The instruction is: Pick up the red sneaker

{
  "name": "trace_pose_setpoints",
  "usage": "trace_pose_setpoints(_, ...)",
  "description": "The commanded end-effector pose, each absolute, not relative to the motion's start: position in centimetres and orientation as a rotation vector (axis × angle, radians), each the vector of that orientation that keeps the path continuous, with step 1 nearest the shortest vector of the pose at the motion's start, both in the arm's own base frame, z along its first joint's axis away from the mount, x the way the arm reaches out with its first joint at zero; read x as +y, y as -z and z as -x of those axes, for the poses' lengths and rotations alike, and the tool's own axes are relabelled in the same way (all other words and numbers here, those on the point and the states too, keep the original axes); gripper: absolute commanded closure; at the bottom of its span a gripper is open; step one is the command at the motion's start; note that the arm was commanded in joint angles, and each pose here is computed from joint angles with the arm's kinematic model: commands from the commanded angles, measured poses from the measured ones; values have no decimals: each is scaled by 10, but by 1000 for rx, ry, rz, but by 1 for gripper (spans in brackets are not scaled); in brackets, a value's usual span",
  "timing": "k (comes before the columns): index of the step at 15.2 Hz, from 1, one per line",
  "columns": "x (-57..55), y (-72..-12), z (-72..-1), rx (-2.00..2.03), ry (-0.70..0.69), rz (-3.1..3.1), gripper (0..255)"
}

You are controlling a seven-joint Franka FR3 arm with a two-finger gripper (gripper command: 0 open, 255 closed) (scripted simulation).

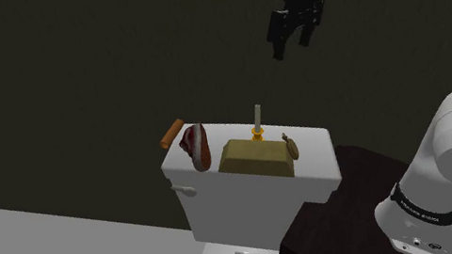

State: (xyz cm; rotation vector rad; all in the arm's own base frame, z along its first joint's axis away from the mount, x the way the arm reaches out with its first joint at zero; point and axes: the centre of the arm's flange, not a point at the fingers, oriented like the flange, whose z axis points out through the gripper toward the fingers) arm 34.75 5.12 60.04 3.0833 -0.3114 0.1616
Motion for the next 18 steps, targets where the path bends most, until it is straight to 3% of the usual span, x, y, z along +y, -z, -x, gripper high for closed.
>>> trace_pose_setpoints(1,68,-583,-364,-362,-145,-3072,0)
trace_pose_setpoints(18,194,-442,-510,-743,3,-2940,0)
